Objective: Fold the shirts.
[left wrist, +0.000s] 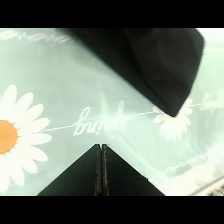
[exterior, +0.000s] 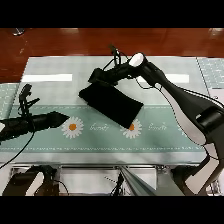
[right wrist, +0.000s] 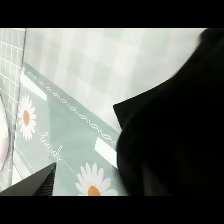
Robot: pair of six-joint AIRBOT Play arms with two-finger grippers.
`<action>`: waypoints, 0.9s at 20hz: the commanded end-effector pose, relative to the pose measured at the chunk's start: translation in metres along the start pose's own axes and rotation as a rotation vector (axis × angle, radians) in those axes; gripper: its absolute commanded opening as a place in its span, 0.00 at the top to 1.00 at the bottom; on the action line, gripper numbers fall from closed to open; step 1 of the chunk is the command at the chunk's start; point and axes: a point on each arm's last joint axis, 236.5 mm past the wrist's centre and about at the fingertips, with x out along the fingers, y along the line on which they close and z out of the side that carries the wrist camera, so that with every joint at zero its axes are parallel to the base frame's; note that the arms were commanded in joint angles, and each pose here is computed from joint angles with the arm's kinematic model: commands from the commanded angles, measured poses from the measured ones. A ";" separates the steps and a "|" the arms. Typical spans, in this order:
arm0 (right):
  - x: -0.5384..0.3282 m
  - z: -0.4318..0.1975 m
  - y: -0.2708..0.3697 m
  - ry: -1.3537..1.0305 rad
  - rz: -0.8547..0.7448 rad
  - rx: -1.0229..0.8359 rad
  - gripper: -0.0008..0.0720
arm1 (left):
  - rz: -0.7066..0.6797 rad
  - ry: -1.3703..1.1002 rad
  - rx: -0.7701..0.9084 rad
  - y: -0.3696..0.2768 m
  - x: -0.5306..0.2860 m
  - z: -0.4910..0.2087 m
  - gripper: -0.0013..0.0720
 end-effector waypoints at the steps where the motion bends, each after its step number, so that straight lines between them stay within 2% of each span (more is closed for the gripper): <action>1: -0.026 -0.001 -0.004 0.061 0.022 0.014 0.14 | 0.028 -0.032 -0.031 0.015 0.008 0.003 0.95; 4: -0.121 0.009 -0.016 0.079 -0.003 0.010 0.15 | 0.033 -0.046 -0.031 0.016 0.008 0.007 0.95; 5: -0.162 0.008 -0.026 0.071 -0.083 -0.024 0.15 | 0.032 -0.045 -0.031 0.016 0.008 0.006 0.95; 7: -0.238 -0.007 -0.059 0.046 -0.353 -0.077 0.15 | 0.032 -0.042 -0.031 0.016 0.008 0.006 0.95; 8: -0.269 -0.019 -0.076 0.007 -0.494 -0.076 0.15 | 0.032 -0.042 -0.031 0.015 0.008 0.006 0.95; 10: -0.300 -0.049 -0.102 -0.126 -0.661 -0.024 0.15 | 0.032 -0.043 -0.031 0.015 0.008 0.006 0.95; 12: -0.286 -0.084 -0.123 -0.319 -0.610 0.142 0.15 | 0.033 -0.046 -0.023 0.016 0.008 0.007 0.95; 15: -0.223 -0.127 -0.150 -0.570 -0.343 0.491 0.15 | 0.033 -0.046 -0.005 0.016 0.008 0.007 0.95; 16: -0.204 -0.142 -0.161 -0.571 -0.317 0.557 0.15 | 0.033 -0.046 -0.005 0.016 0.008 0.007 0.95; 18: -0.171 -0.167 -0.176 -0.456 -0.361 0.561 0.15 | 0.033 -0.046 -0.005 0.016 0.008 0.007 0.95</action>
